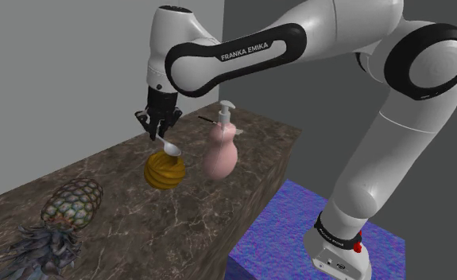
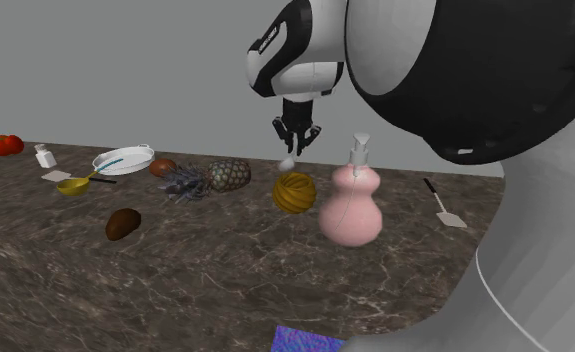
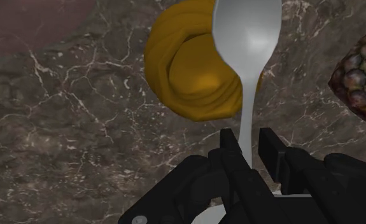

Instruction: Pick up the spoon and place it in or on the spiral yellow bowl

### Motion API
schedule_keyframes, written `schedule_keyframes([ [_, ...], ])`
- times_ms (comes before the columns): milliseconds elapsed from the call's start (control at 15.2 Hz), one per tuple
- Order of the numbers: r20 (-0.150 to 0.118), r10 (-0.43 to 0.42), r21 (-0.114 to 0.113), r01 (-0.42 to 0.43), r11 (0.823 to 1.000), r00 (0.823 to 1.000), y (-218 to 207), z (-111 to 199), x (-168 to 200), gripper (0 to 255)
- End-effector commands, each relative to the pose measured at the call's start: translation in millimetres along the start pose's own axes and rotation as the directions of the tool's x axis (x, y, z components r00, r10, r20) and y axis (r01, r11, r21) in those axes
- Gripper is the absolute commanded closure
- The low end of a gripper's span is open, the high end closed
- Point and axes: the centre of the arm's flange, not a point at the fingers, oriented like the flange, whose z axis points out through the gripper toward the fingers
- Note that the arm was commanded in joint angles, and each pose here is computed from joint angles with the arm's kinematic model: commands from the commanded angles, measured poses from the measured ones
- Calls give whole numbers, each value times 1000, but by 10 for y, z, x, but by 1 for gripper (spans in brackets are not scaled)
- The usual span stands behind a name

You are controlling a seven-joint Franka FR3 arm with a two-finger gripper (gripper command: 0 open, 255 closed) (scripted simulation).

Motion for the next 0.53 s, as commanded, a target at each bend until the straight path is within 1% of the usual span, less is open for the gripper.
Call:
schedule_keyframes([
  [0,0,-1,0,1,1000,1000,28,91,0,255],
  [462,0,-1,0,1,1000,1000,72,448,-82,255],
])
